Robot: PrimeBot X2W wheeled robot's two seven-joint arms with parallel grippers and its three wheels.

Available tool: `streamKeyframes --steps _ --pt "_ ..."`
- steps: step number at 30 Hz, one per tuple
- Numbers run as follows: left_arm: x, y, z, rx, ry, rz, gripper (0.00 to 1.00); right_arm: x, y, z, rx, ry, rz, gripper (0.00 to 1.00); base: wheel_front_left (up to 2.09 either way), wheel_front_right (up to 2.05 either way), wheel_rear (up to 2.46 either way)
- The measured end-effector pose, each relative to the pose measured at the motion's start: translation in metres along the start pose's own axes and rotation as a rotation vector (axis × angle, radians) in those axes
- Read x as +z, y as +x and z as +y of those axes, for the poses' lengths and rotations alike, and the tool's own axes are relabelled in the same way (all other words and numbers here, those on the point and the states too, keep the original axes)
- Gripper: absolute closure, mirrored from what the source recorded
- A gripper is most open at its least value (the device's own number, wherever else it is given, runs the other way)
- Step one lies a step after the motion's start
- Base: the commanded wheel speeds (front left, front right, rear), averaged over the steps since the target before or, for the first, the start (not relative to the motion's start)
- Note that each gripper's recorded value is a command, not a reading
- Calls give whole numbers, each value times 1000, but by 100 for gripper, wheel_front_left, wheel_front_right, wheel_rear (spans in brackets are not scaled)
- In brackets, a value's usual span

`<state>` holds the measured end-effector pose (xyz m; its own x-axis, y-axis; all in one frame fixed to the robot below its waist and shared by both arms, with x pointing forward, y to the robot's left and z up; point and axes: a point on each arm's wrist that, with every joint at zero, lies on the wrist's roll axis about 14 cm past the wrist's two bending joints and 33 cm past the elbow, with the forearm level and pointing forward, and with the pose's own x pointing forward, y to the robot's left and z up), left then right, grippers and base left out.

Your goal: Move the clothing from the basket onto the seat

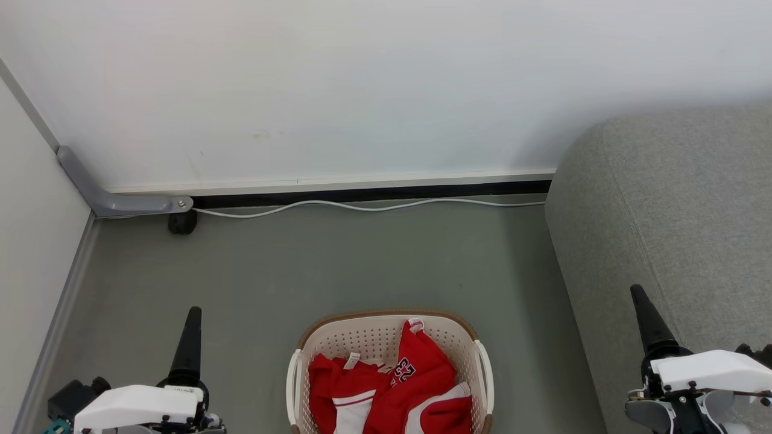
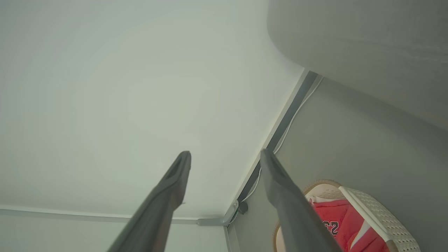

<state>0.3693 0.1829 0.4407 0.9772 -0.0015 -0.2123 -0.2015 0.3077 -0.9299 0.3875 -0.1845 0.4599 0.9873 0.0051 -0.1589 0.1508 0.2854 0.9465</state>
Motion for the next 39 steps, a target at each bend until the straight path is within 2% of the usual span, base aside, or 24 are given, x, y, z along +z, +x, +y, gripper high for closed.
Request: streamKeyframes --steps 21,39 --pt "-8 12 -18 -67 423 26 0 -14 15 14 44 -400 48 0 0 0 0" --pt "-5 22 -25 -93 687 7 0 -5 24 17 56 -645 22 0 0 0 0"
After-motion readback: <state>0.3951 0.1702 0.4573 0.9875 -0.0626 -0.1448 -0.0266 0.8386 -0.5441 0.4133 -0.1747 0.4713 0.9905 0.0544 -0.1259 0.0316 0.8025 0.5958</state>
